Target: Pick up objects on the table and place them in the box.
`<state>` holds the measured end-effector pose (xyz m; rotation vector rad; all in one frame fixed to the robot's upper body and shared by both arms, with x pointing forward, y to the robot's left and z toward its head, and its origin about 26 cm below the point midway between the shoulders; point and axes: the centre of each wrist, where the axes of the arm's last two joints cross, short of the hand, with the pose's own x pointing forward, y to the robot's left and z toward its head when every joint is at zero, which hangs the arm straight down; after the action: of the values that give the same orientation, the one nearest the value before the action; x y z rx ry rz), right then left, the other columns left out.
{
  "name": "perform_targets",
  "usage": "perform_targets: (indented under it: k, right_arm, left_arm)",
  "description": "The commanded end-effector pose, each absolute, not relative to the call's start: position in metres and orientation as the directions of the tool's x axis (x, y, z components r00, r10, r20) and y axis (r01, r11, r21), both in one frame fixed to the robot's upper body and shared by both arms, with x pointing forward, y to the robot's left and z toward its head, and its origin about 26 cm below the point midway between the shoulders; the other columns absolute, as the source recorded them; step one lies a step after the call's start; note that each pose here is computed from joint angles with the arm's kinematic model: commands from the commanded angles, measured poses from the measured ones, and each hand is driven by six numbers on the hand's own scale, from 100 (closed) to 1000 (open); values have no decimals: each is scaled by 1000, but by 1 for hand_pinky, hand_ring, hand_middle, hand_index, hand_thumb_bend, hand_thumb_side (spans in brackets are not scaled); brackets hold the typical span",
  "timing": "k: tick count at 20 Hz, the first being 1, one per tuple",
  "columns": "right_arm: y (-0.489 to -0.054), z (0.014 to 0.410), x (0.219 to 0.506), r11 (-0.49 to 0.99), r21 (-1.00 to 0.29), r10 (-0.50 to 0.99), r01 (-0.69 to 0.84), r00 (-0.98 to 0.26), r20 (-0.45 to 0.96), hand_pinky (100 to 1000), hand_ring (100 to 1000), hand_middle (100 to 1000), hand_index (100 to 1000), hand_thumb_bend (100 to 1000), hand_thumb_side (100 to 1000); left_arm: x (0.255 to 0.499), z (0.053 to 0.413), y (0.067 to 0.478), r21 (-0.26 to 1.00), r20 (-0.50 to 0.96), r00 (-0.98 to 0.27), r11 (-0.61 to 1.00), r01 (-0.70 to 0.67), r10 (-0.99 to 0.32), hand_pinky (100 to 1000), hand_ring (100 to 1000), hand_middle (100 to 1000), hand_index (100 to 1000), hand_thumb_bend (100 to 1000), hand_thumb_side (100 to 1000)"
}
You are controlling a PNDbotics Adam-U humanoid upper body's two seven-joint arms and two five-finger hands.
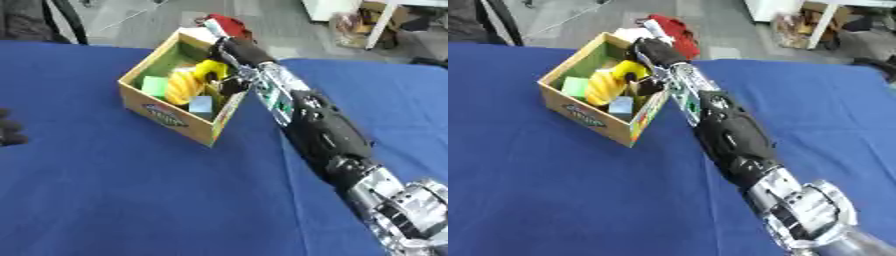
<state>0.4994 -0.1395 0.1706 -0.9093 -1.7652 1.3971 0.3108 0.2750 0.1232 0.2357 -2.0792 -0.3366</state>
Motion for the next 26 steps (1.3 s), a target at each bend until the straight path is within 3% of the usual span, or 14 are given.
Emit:
perform_targets:
  k: [1,5,7,8,12,17,21,26]
  right_arm:
    - [-129,179,502,168,-975,864,145,-497,76,752,742,784,945,100,112]
    - [-120,179,501,153,-974,861,166,-507,49,810,814,910,996,100,457]
    - [-118,180,500,130,-976,859,176,-512,22,832,847,952,1000,100,596]
    - [-117,181,499,116,-976,858,183,-513,6,839,860,969,1000,100,622]
    - [-116,194,497,59,-969,861,240,-503,-72,854,891,996,1000,100,631]
    - [-124,222,491,95,-940,847,327,-523,-97,855,883,982,1000,100,516]
    - [-144,251,479,263,-896,805,359,-594,-2,814,807,892,984,100,390]
    - [-187,266,447,538,-794,687,282,-693,219,774,735,819,945,100,433]
  left_arm:
    - [312,133,273,337,792,-533,941,-23,-297,689,574,574,784,100,693]
    - [312,133,272,337,792,-535,941,-19,-294,689,573,574,784,100,693]
    - [312,133,272,337,793,-534,941,-18,-294,689,573,574,784,100,694]
    - [312,133,272,336,793,-533,942,-18,-294,689,573,574,784,100,694]
    - [312,132,273,335,795,-530,942,-21,-295,689,573,574,784,100,694]
    - [310,128,276,334,801,-517,942,-32,-302,689,573,574,783,100,695]
    - [308,125,280,333,806,-503,941,-52,-313,689,573,574,783,100,695]
    - [307,123,285,330,808,-490,941,-82,-326,689,576,577,783,100,697]
